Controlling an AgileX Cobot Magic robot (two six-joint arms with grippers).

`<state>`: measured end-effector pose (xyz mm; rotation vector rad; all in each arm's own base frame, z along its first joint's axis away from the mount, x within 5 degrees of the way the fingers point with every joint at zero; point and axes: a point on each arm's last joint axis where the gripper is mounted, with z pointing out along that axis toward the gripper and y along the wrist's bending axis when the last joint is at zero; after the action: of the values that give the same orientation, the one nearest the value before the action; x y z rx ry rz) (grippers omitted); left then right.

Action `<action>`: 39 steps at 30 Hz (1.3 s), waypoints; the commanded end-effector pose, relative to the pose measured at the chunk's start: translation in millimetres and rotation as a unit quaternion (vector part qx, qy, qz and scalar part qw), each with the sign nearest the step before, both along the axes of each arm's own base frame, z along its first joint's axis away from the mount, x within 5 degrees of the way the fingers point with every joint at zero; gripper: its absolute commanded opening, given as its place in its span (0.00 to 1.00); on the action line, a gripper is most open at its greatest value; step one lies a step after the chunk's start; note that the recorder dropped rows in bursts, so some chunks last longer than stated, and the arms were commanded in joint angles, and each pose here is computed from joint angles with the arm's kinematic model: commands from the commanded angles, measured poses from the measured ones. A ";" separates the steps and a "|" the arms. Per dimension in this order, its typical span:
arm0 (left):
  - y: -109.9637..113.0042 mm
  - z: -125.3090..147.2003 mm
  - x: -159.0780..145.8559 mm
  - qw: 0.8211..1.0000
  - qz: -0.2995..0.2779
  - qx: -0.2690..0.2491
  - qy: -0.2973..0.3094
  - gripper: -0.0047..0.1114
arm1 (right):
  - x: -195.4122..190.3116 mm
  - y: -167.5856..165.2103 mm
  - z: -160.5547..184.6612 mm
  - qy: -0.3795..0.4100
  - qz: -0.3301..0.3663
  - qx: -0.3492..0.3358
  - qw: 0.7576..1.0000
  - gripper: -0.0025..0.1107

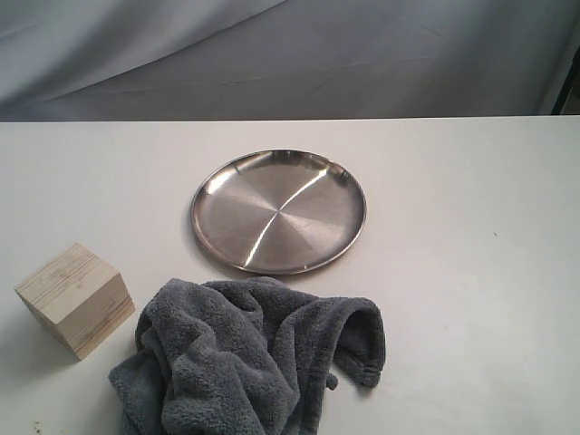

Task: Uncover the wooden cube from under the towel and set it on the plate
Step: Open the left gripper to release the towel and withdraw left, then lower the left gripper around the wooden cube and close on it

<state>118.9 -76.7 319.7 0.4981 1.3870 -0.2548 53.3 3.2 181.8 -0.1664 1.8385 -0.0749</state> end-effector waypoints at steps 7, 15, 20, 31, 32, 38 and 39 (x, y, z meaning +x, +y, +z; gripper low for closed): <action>10.0 -2.4 4.2 0.994 0.065 0.081 -0.016 0.04 | -0.2 0.2 -0.6 -0.003 0.001 0.001 1.000 0.02; 22.1 -7.3 8.3 0.985 0.133 0.111 0.007 0.04 | -0.2 0.2 -0.6 -0.003 0.001 0.001 1.000 0.02; 11.7 -11.1 5.0 0.990 0.072 0.116 0.021 0.04 | -0.2 0.2 -0.6 -0.003 0.001 0.001 1.000 0.02; -9.2 -18.1 -6.9 0.979 -0.063 0.195 0.000 0.04 | -0.2 0.2 -0.6 -0.003 0.001 0.001 1.000 0.02; -8.7 -17.7 -6.6 0.978 -0.060 0.200 -0.005 0.04 | -0.2 0.2 -0.6 -0.003 0.001 0.001 1.000 0.02; -9.1 -17.0 -6.8 0.977 -0.062 0.204 -0.013 0.04 | -0.2 0.2 -0.6 -0.003 0.001 0.001 1.000 0.02; -9.6 -17.0 -7.1 0.980 -0.065 0.188 -0.003 0.04 | -0.2 0.2 -0.6 -0.003 0.001 0.001 1.000 0.02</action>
<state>112.9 -86.0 300.5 0.9235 1.4036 -0.0622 53.3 3.2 181.8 -0.1664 1.8385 -0.0749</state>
